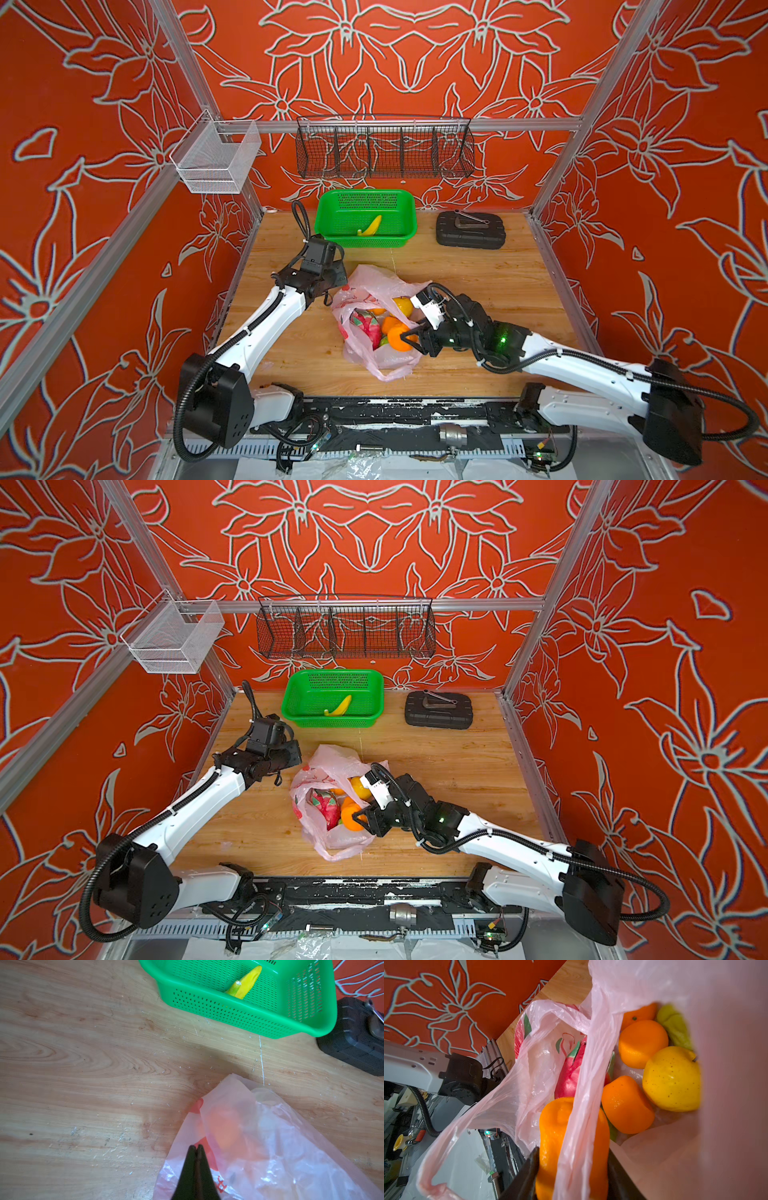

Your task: Untie the knot of the plastic bag and take out the fruit

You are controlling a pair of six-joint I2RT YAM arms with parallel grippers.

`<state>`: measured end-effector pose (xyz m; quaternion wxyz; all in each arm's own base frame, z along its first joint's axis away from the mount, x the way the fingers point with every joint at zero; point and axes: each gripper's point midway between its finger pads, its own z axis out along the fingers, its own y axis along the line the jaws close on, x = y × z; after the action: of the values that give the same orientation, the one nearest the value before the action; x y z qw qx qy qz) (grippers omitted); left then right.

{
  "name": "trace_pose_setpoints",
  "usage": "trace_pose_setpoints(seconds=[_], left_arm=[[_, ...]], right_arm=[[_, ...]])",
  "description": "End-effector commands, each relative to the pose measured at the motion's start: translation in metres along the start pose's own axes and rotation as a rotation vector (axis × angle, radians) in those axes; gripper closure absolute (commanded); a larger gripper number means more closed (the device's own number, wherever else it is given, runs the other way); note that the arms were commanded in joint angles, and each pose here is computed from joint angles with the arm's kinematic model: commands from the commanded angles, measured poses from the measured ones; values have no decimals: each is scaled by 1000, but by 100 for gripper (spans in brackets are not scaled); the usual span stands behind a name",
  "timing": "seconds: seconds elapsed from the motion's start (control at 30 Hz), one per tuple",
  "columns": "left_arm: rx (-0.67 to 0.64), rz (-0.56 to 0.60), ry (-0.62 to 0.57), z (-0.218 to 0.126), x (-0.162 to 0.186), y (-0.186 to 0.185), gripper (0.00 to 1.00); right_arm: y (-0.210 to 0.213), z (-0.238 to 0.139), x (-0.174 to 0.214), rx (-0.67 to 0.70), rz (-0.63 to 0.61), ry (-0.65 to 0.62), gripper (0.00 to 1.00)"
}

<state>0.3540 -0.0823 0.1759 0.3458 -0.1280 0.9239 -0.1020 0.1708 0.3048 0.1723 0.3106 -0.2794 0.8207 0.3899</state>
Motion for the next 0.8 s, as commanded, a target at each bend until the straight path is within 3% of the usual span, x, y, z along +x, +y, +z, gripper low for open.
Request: trace_pose_setpoints(seconds=[0.0, 0.03, 0.07, 0.1, 0.17, 0.33, 0.47, 0.57, 0.67, 0.7, 0.73, 0.77], left_arm=[[235, 56, 32, -16, 4, -39, 69], [381, 97, 38, -27, 8, -63, 43], [529, 145, 36, -40, 12, -85, 27], [634, 196, 22, -53, 15, -101, 20], [736, 371, -22, -72, 26, -124, 13], [769, 785, -136, -78, 50, -148, 1], [770, 966, -186, -63, 54, -159, 2], [808, 1087, -131, -53, 71, -166, 2], [840, 1119, -44, -43, 86, -165, 1], [835, 1117, -19, -39, 89, -163, 10], [822, 1113, 4, -34, 91, -161, 30], [790, 1096, 11, -27, 89, -159, 58]], right_arm=[[-13, -6, 4, 61, 11, -15, 54], [-15, -7, 3, 70, 14, -27, 53], [-16, -8, 1, 73, 14, -38, 54], [-16, -8, 0, 75, 15, -42, 54], [-15, -8, -3, 70, 13, -46, 54], [-12, -5, -5, 51, 16, -37, 54], [-8, -5, -8, 37, 14, -37, 54], [-9, -7, -10, 45, 15, -41, 54], [-11, -9, -13, 65, 12, -50, 54], [-13, -10, -13, 74, 12, -52, 54], [-13, -10, -13, 79, 11, -55, 54], [-15, -11, -14, 87, 12, -61, 54]])
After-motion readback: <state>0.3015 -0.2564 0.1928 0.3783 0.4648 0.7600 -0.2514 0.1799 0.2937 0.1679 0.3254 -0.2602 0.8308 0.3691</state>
